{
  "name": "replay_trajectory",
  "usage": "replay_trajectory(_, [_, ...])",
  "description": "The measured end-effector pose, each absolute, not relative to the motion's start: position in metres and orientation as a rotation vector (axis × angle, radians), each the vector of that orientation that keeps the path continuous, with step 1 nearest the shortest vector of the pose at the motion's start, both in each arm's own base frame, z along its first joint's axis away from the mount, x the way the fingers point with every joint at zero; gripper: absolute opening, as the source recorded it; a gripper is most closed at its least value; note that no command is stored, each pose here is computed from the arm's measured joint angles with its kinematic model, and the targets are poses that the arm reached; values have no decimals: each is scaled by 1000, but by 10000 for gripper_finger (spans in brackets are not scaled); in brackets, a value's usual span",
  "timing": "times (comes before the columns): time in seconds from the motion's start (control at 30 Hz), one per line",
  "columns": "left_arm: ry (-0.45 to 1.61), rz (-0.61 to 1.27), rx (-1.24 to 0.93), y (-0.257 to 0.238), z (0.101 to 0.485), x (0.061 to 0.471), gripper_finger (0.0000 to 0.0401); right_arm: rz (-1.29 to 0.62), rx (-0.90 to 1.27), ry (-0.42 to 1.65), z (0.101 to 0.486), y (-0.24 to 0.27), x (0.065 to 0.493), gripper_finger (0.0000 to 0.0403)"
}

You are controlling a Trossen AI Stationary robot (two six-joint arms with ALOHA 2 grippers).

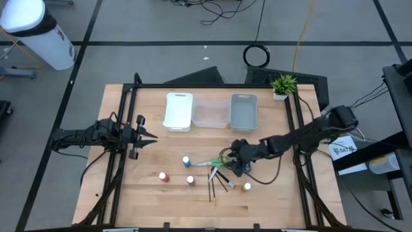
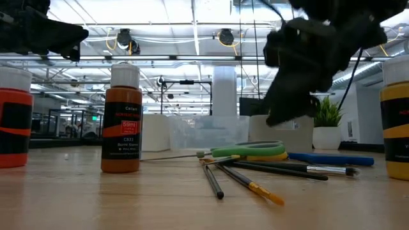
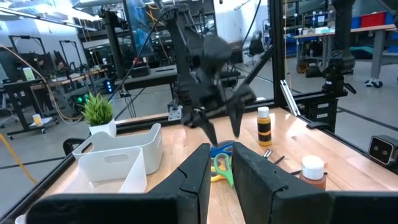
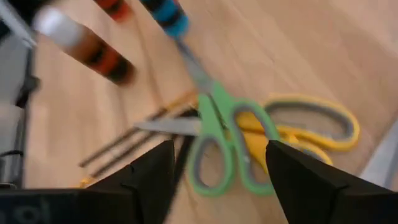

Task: Pick & Place Paint Supplies
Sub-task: Put the green scissors in the gray bin

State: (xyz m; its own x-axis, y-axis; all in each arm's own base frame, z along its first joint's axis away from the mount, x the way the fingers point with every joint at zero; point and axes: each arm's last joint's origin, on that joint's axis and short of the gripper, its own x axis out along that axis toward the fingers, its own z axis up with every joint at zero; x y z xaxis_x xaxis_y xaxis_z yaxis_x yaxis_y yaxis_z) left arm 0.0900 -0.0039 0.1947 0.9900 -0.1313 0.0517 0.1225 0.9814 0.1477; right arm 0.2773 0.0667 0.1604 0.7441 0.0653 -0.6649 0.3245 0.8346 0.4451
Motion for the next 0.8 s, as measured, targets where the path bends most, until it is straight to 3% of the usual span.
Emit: replay_trajectory(0.8, [-61, -128, 145, -4, 195, 90, 77, -228, 607, 834, 143, 59, 276, 214])
